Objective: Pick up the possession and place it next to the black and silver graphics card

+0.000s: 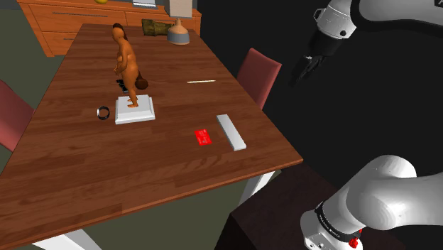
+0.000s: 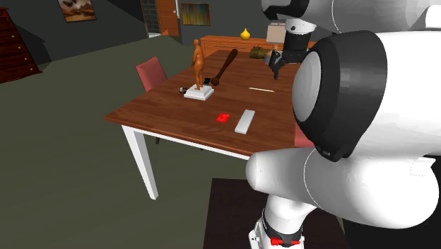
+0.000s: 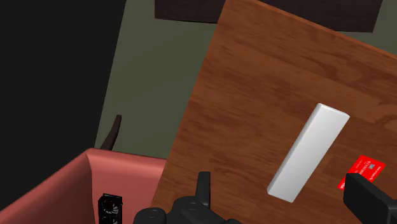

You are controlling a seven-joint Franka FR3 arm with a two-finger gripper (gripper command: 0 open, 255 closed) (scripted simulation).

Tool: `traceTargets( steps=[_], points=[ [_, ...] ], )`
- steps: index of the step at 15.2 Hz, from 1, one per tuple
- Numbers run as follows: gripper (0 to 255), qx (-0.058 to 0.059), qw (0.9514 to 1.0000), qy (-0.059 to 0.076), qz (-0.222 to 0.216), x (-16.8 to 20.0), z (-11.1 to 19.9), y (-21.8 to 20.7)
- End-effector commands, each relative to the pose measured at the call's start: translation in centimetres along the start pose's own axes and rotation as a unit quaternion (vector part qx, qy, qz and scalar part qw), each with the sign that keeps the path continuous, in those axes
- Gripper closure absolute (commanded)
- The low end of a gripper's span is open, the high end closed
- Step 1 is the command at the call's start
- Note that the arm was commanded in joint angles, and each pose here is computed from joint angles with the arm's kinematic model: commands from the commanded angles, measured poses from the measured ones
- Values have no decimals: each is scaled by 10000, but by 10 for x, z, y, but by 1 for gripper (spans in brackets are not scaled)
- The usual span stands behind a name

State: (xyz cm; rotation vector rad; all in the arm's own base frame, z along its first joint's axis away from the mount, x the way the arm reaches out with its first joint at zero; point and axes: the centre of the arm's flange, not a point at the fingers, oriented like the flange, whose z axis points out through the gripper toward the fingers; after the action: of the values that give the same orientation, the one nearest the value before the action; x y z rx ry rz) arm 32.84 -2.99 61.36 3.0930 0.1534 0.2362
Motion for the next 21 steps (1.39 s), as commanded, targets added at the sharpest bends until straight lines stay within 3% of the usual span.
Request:
traceTargets(
  steps=[1, 11, 21],
  points=[
    [0, 0, 10000, 0, 0, 0, 0, 0],
    [0, -163, 9956, 697, 598, 10, 94, -95],
    [0, -324, 9826, 1389, 1191, 45, 188, -184]
  ],
)
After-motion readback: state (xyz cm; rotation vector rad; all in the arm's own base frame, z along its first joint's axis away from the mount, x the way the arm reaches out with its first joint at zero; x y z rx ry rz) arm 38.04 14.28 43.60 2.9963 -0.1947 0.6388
